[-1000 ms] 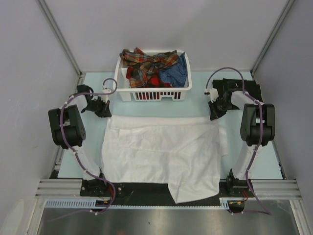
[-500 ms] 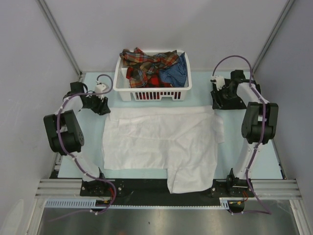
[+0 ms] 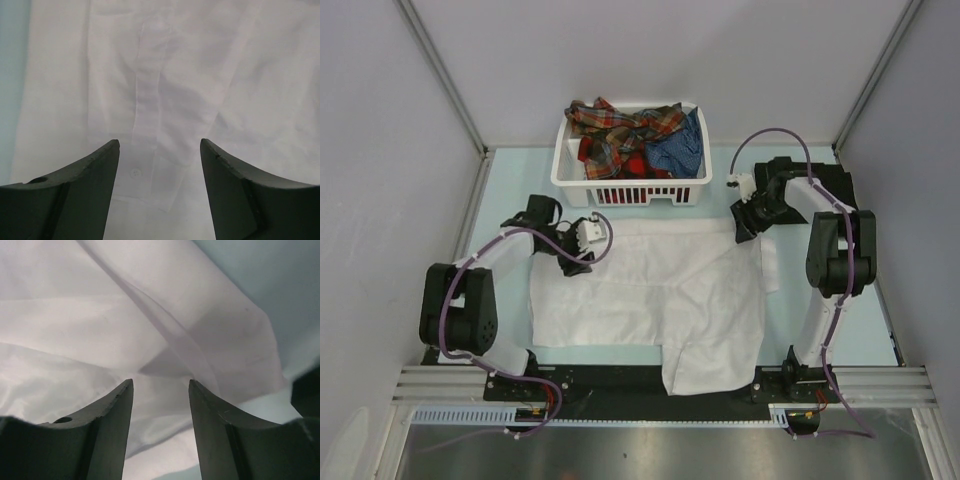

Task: Fold and stack the long sleeve shirts
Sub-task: Fold the shirt

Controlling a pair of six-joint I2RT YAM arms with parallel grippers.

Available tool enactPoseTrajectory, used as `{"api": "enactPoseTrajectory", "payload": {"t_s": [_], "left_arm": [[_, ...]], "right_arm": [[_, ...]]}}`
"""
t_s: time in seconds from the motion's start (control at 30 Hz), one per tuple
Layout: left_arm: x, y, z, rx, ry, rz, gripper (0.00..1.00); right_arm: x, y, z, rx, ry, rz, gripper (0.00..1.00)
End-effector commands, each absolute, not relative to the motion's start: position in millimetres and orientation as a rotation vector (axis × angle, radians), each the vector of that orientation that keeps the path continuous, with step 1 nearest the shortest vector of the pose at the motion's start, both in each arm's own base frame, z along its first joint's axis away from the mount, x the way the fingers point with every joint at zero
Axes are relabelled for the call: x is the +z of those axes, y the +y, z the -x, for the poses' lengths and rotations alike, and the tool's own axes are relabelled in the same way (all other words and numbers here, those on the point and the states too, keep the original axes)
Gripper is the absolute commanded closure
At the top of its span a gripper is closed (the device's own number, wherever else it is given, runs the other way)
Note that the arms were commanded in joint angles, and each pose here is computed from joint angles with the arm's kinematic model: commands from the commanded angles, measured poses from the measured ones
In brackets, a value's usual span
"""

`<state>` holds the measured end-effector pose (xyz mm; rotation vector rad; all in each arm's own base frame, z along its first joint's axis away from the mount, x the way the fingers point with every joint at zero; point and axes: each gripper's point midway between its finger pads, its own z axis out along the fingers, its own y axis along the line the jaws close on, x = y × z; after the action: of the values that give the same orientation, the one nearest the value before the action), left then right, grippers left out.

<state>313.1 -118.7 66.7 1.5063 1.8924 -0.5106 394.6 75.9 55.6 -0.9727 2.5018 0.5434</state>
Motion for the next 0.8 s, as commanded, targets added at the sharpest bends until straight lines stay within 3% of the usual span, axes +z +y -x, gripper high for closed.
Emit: {"api": "enactPoseTrajectory", "payload": {"t_s": [0.0,0.4,0.63,0.77], "left_arm": [[57.8,-130.1,-325.3,-0.404,1.797,-1.622,0.28],[75.0,-231.4,-312.9,-0.416,1.570,-1.814,0.28],[98.5,-325.4,-301.3,-0.523,1.499,-1.762,0.27],[74.3,-353.4,-292.0,-0.530,1.553,-1.805,0.26]], "right_arm": [[41.4,76.7,-406.7,0.502,2.496,0.986,0.46],[42.1,83.8,-400.9,0.560,2.516,0.999,0.58],[49.5,84.8,-406.6,0.607,2.524,0.954,0.53],[47.2,82.8,-410.4,0.604,2.539,0.946,0.50]]}}
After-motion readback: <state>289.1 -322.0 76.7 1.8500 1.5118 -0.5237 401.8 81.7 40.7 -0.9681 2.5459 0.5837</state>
